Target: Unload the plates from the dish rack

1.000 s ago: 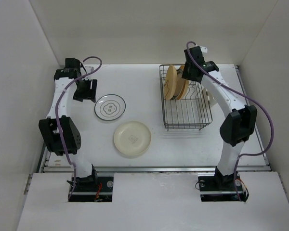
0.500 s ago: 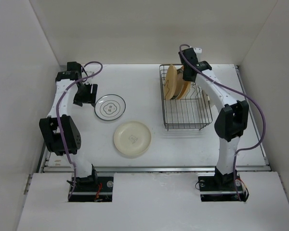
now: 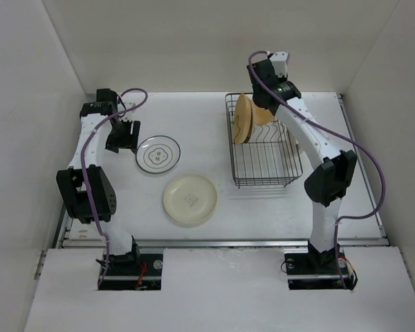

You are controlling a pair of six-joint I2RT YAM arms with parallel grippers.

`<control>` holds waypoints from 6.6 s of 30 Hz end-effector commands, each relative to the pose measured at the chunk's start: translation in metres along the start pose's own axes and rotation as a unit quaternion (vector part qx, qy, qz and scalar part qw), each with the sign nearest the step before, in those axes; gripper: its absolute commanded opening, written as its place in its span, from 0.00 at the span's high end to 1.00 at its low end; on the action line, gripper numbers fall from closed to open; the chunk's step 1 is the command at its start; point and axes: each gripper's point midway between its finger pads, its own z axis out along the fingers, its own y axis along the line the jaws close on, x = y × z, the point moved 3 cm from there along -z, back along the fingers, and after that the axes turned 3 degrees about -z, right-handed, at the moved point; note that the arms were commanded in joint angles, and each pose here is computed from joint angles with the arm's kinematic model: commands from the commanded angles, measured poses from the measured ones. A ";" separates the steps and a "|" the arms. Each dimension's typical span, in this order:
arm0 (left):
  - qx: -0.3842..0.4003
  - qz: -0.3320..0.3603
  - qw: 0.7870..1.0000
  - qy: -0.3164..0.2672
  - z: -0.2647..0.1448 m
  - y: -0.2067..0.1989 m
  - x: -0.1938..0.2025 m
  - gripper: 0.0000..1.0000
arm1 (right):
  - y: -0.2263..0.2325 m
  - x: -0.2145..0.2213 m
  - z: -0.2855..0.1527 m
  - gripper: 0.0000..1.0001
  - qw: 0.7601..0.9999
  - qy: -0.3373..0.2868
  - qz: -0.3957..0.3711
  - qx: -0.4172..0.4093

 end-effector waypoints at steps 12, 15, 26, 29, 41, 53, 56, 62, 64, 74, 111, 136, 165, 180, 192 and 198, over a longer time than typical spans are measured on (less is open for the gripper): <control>-0.007 0.007 0.999 -0.038 -0.033 -0.001 -0.009 0.37 | -0.088 -0.091 -0.119 1.00 0.980 -0.158 0.119 -0.014; -0.008 0.008 0.999 -0.047 -0.036 -0.001 -0.011 0.37 | -0.034 -0.083 -0.155 1.00 0.950 -0.169 0.075 -0.252; 0.008 -0.026 0.998 -0.051 -0.039 0.007 -0.010 0.37 | 0.165 0.095 -0.232 1.00 0.727 0.016 -0.193 -0.659; 0.002 -0.026 0.998 -0.051 -0.039 0.008 -0.010 0.37 | 0.194 0.134 -0.226 1.00 0.710 0.057 -0.231 -0.663; -0.007 -0.023 0.999 -0.044 -0.038 0.011 -0.005 0.37 | 0.218 0.196 -0.198 0.29 0.758 0.085 -0.334 -0.554; -0.007 -0.023 0.999 -0.044 -0.038 0.011 -0.005 0.37 | 0.144 0.035 -0.204 0.17 0.881 -0.051 -0.076 -0.464; -0.008 -0.018 0.999 -0.048 -0.041 0.011 -0.005 0.37 | 0.091 -0.012 -0.175 0.23 0.907 -0.056 0.055 -0.413; -0.008 -0.017 0.998 -0.053 -0.044 0.011 -0.005 0.37 | 0.019 -0.028 -0.082 0.37 0.941 0.011 0.181 -0.287; -0.008 -0.018 0.999 -0.049 -0.042 0.010 -0.003 0.37 | 0.012 -0.014 -0.052 0.37 0.943 0.057 0.189 -0.269; 0.007 -0.018 0.999 -0.046 -0.044 0.005 0.003 0.37 | 0.073 0.046 0.024 0.36 0.925 0.144 0.139 -0.322; 0.356 0.082 0.919 -0.151 -0.101 -0.095 -0.001 0.00 | 0.116 -0.026 -0.187 1.00 0.719 -0.047 0.009 -0.693; 0.437 0.085 0.891 -0.094 -0.085 -0.125 0.025 0.81 | 0.192 0.065 -0.262 1.00 0.483 0.069 -0.072 -0.870; 0.227 -0.135 0.964 0.007 0.052 -0.022 -0.035 0.90 | 0.141 0.007 -0.144 0.10 0.817 0.071 0.100 -0.564; 0.029 -0.056 0.998 0.023 0.043 0.007 -0.026 0.16 | 0.055 -0.006 -0.085 0.07 0.957 0.036 0.113 -0.263; -0.039 0.001 0.999 -0.008 -0.005 0.011 -0.021 0.04 | 0.094 0.037 -0.010 0.15 0.980 0.085 0.057 -0.172; -0.024 0.006 1.000 -0.018 -0.018 0.005 -0.009 0.04 | 0.095 0.039 -0.005 0.83 0.982 0.084 0.055 -0.161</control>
